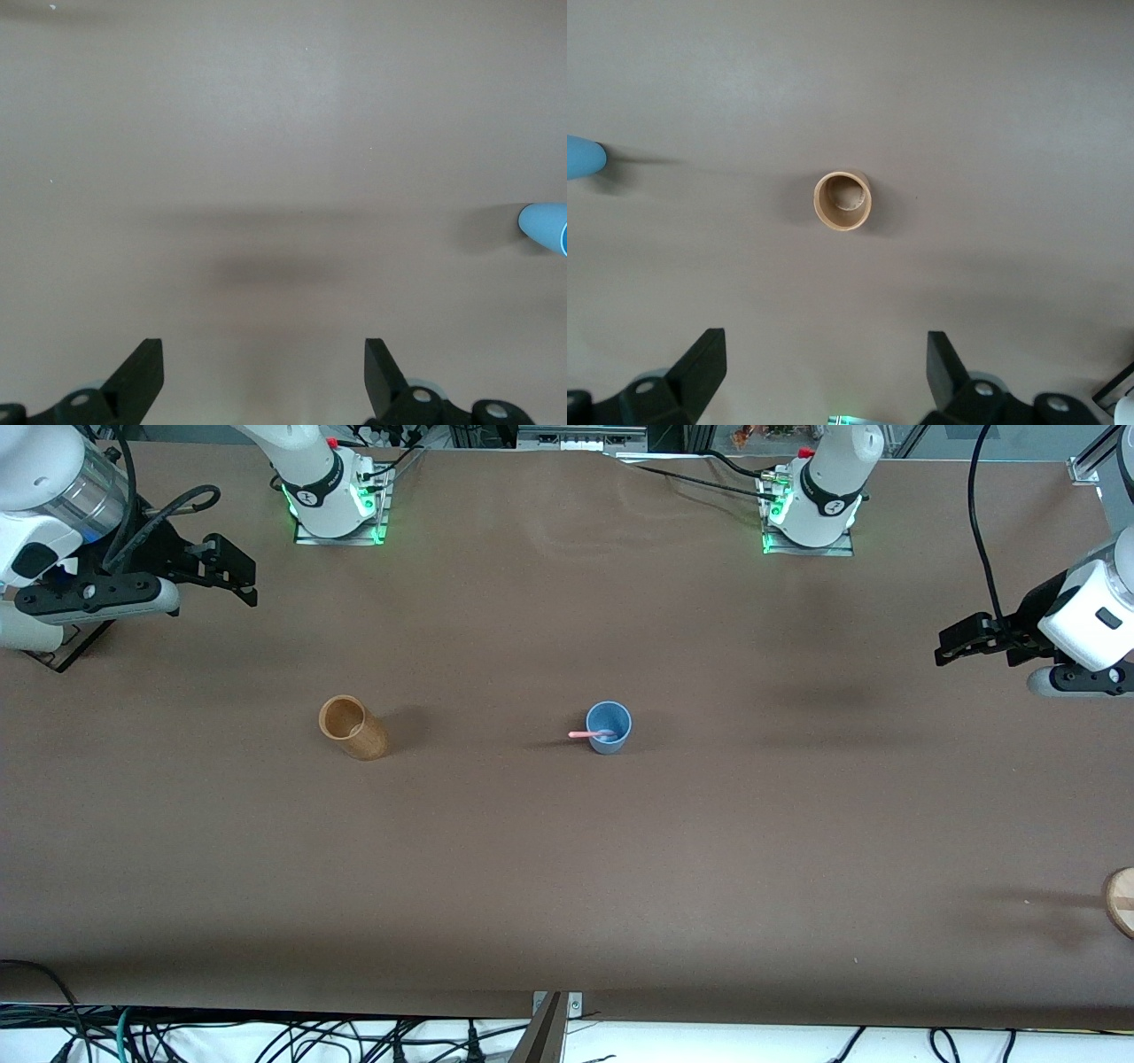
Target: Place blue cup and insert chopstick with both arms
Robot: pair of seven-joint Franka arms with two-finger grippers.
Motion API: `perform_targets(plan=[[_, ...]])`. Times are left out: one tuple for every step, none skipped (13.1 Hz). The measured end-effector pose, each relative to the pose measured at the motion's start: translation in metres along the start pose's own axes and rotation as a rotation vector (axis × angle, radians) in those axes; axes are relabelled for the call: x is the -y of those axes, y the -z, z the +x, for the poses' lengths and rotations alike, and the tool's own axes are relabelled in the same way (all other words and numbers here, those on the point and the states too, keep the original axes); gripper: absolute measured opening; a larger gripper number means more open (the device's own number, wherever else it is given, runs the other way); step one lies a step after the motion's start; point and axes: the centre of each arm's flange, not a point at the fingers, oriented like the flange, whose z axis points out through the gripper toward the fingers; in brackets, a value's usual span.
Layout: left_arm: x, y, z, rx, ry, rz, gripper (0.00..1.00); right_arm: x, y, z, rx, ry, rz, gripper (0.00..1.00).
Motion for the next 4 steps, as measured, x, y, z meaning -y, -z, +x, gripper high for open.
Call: perform_targets(plan=[[0.0000, 0.0000, 0.0000, 0.000, 0.000, 0.000, 1.00, -0.0011, 0.0002, 0.0001, 0.000, -0.001, -0.001, 1.00], [0.0000, 0.0000, 0.0000, 0.000, 0.000, 0.000, 1.00, -0.0030, 0.0006, 0.0002, -0.001, 0.003, -0.001, 1.00], [0.0000, 0.0000, 0.0000, 0.000, 0.000, 0.000, 1.00, -0.0044, 0.0011, 0.0003, -0.002, 0.007, -0.001, 1.00], [0.0000, 0.0000, 0.0000, 0.000, 0.000, 0.000, 1.00, -0.0049, 0.0016, 0.0003, -0.003, 0.009, 0.000, 1.00]])
